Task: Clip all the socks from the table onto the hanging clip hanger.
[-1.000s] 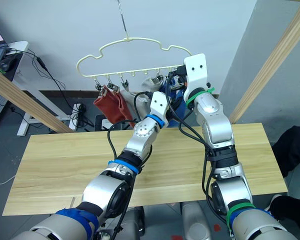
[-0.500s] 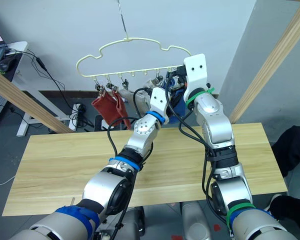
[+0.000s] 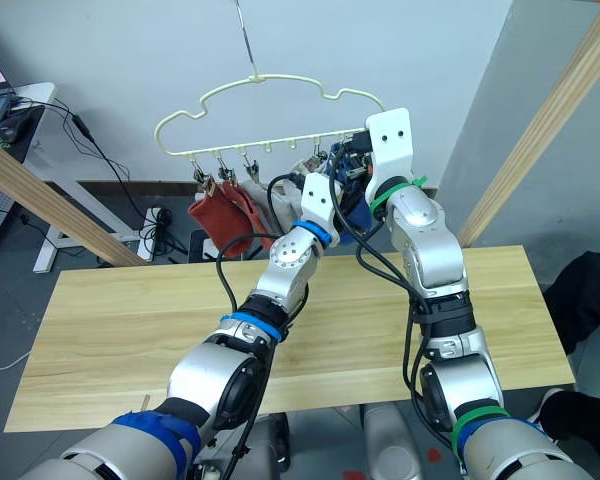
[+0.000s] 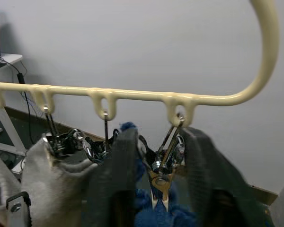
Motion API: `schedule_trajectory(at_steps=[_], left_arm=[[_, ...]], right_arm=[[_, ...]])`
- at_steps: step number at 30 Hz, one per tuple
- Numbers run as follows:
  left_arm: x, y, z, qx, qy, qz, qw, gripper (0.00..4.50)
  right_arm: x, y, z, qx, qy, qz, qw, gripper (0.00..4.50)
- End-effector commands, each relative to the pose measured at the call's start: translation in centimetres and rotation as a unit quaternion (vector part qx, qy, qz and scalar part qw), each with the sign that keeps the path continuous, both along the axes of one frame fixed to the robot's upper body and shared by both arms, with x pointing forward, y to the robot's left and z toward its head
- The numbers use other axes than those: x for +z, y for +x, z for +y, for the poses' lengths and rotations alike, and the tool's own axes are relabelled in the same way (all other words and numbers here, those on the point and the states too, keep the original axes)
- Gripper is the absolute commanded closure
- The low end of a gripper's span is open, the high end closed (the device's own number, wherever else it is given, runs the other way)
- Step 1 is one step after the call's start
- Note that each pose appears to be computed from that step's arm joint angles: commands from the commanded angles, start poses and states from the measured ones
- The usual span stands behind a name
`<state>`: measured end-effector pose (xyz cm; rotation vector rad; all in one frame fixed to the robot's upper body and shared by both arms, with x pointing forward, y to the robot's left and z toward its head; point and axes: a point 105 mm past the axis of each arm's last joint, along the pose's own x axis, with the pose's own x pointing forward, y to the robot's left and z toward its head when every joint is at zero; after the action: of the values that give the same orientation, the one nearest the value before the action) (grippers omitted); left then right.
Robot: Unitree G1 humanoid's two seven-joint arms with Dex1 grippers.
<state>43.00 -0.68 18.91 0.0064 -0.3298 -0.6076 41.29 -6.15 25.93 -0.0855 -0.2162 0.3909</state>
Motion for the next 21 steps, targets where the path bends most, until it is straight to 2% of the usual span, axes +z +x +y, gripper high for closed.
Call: schedule_trajectory(at_steps=[1,6,14,17,21], left_arm=[[1.8,-0.2,-0.7,-0.016,-0.013,-0.019,1.000,3.43],[1.0,-0.4,-0.6,-0.016,0.015,-0.022,1.000,1.92],[-1.2,-2.1,1.5,-0.035,0.074,-0.030,0.996,1.92],[-2.2,-4.2,3.2,-0.055,0.109,-0.035,0.992,1.92],[-3.4,-7.5,8.9,-0.059,0.156,0.006,0.986,1.92]], right_arm=[[1.8,-0.9,-0.2,0.005,0.019,-0.032,0.999,1.77],[2.2,-1.6,-0.8,0.007,0.027,-0.038,0.999,0.02],[2.9,-4.1,-1.9,0.052,0.004,-0.066,0.996,0.02],[2.8,-5.0,-2.5,0.076,-0.030,-0.080,0.993,0.02],[1.3,-6.5,-3.3,0.135,-0.120,-0.081,0.980,0.02]])
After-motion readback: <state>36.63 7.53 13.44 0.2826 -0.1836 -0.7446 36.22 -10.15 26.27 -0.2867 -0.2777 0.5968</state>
